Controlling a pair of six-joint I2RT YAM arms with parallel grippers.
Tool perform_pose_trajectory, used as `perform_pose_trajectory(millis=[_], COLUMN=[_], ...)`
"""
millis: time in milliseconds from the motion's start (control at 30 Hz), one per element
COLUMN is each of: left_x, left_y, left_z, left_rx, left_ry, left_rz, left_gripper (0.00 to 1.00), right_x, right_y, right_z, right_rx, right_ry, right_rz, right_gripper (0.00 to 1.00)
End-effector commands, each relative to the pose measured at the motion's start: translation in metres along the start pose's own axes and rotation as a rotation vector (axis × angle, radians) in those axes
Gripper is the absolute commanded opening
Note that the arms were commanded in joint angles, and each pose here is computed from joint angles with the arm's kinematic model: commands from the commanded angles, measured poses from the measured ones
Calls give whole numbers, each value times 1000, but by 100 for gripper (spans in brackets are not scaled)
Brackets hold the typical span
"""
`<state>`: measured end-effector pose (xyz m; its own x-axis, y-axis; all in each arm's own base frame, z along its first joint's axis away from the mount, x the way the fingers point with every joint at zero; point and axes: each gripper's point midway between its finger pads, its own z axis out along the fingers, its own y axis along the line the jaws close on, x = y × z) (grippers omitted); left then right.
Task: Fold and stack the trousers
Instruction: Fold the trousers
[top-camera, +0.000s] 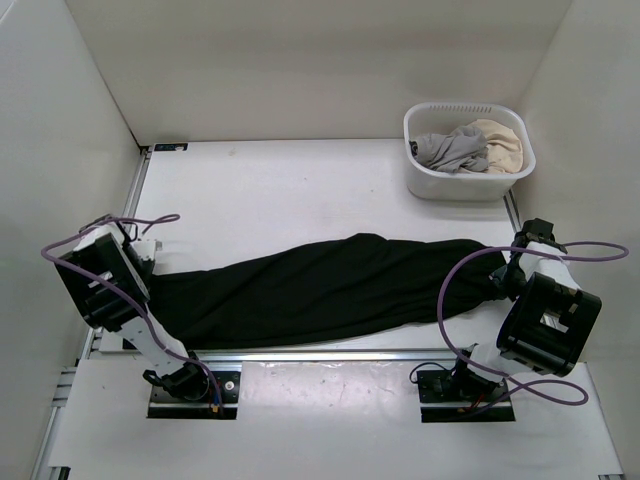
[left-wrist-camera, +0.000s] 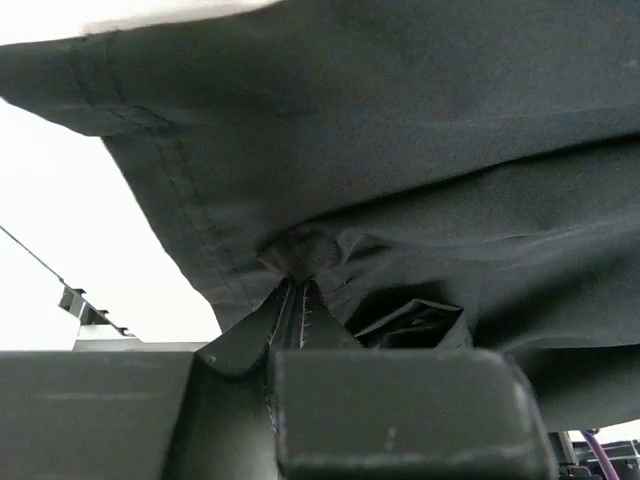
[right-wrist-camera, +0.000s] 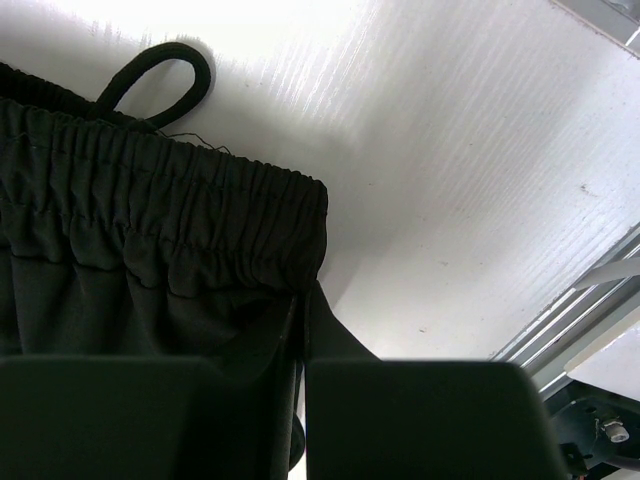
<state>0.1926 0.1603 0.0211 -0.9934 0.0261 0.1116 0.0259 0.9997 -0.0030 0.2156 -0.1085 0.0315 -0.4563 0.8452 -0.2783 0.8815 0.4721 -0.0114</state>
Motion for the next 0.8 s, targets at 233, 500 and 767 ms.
perform_pose_trajectory(millis=[233, 500, 767], left_x=[-66, -72, -78], left_y=[40, 37, 52], left_z=[-108, -82, -77], left_rx=[-184, -160, -213], left_ry=[-379, -276, -246], left_rz=[-51, -34, -77], left_gripper=[14, 14, 67], right_x=[-12, -10, -9], right_y=[-4, -2, 4], right_z=[-10, -11, -7], right_rx=[13, -2, -21], right_ry=[-49, -38, -16], right_rz=[-10, -10, -36], right_gripper=[0, 0, 26])
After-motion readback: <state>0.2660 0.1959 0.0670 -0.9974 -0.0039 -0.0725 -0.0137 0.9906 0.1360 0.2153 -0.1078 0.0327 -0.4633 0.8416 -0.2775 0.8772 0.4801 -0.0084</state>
